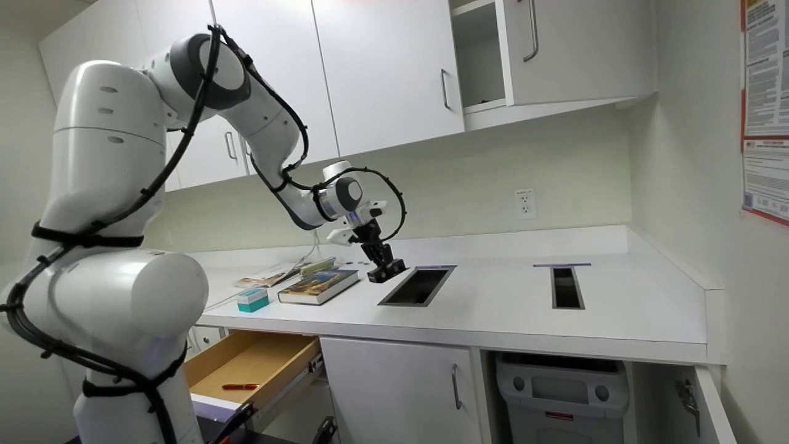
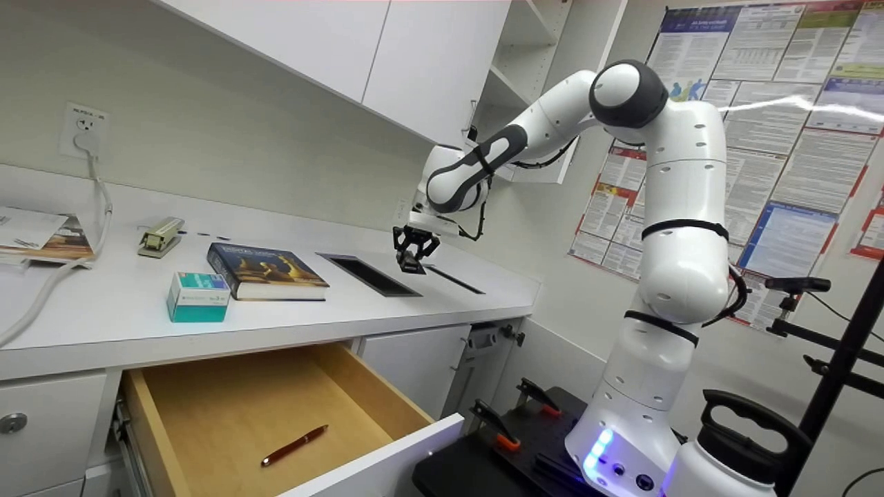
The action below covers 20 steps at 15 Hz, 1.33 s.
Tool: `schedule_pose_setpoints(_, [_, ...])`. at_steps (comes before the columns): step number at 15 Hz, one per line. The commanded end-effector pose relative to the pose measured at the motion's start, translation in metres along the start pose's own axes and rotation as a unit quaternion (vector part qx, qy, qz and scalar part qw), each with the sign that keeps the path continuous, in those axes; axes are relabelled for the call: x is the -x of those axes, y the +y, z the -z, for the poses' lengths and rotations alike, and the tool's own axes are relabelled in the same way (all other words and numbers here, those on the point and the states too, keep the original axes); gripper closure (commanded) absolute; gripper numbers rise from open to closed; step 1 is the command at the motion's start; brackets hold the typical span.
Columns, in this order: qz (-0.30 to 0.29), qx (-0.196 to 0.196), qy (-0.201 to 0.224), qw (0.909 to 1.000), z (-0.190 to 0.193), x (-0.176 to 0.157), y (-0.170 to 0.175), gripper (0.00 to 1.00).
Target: Put the black box in the drawer
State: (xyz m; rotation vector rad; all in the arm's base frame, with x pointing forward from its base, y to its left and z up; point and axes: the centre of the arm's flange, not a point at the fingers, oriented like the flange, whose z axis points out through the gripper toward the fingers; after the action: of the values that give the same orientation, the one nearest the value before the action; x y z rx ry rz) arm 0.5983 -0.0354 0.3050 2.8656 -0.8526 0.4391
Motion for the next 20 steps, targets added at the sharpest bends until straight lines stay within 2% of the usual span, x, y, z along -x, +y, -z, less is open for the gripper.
schedule_pose_setpoints(1, [0.084,-0.038,0.015,0.9956,0.065,0.066,-0.001,0.81])
schedule_pose_setpoints(3, [0.138,-0.049,0.001,0.9892,0.084,0.094,-0.009,0.81])
schedule_pose_setpoints(6, [0.221,-0.059,-0.011,0.9735,0.102,0.132,-0.017,0.81])
schedule_pose_setpoints(7, [0.182,-0.053,-0.003,0.9818,0.079,0.111,-0.031,0.81])
schedule_pose_setpoints(8, [0.190,-0.056,-0.004,0.9801,0.083,0.119,-0.033,0.56])
schedule_pose_setpoints(14, [0.183,-0.051,-0.009,0.9818,0.075,0.115,-0.028,0.56])
schedule_pose_setpoints(15, [0.183,-0.051,-0.009,0.9817,0.075,0.115,-0.028,0.81])
schedule_pose_setpoints(16, [0.207,-0.069,-0.014,0.9758,0.076,0.125,-0.040,0.81])
schedule_pose_setpoints(17, [0.226,-0.071,-0.014,0.9715,0.078,0.136,-0.050,0.81])
schedule_pose_setpoints(20, [0.312,-0.102,-0.027,0.9441,0.095,0.189,-0.082,0.81])
